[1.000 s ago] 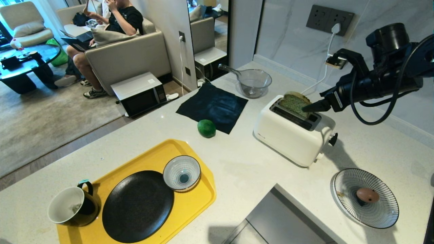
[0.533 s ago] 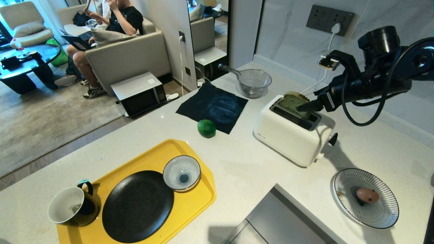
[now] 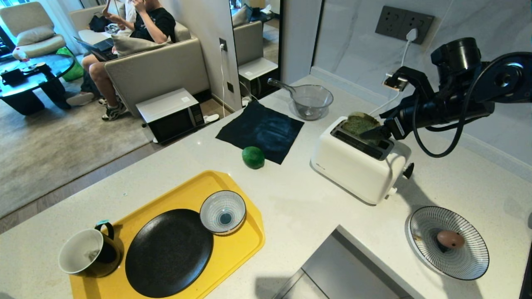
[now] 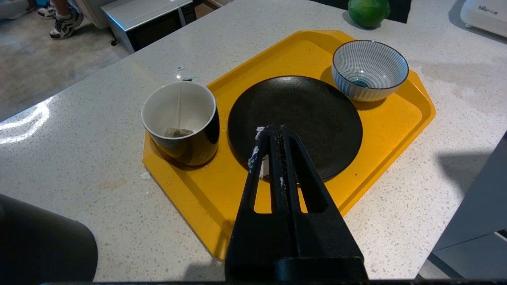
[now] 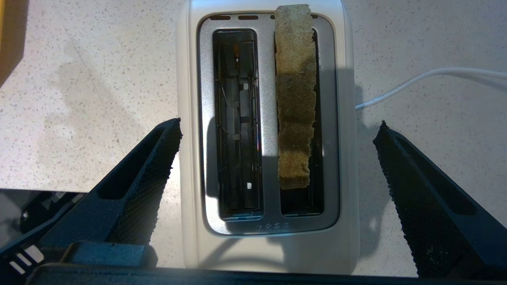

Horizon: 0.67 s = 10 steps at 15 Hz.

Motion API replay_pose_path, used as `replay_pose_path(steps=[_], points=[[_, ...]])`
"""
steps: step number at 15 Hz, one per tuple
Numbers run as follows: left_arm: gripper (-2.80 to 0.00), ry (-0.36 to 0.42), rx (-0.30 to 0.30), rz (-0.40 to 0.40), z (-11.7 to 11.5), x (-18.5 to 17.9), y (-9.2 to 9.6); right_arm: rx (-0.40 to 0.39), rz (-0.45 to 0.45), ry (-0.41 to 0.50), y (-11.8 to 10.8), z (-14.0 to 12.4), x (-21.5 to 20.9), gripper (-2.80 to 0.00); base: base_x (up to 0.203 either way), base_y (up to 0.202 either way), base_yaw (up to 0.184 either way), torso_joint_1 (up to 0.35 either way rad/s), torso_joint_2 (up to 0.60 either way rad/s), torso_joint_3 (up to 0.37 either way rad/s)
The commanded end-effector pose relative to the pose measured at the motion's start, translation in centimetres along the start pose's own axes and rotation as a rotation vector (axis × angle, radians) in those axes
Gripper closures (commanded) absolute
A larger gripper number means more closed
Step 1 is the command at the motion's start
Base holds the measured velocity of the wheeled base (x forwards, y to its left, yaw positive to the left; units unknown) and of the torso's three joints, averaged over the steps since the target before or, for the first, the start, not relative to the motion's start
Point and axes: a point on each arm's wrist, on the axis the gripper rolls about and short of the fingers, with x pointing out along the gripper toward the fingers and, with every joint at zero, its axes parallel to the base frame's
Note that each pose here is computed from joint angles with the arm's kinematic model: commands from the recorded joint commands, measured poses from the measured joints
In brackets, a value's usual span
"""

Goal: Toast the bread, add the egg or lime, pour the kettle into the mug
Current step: Put the baked bread on a plate

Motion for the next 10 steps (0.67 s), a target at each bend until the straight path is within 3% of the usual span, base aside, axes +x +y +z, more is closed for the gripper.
replay_pose_path(steps=[1, 9, 10], points=[[0.0, 0.015, 0.0, -0.001, -0.47, 0.11, 0.0, -0.004, 0.003, -0.001, -0.03, -0.04, 0.14, -2.8, 0.0, 0.0, 0.0, 0.0, 0.0, 0.0], [0.0, 0.015, 0.0, -0.001, -0.47, 0.11, 0.0, -0.008, -0.003, -0.011, -0.21, -0.11, 0.67, -2.8, 0.0, 0.0, 0.0, 0.0, 0.0, 0.0], [0.0, 0.015, 0.0, 0.0, -0.47, 0.11, -0.01, -0.008, -0.003, -0.01, -0.2, -0.13, 0.68, 0.0, 0.0, 0.0, 0.0, 0.0, 0.0, 0.0]])
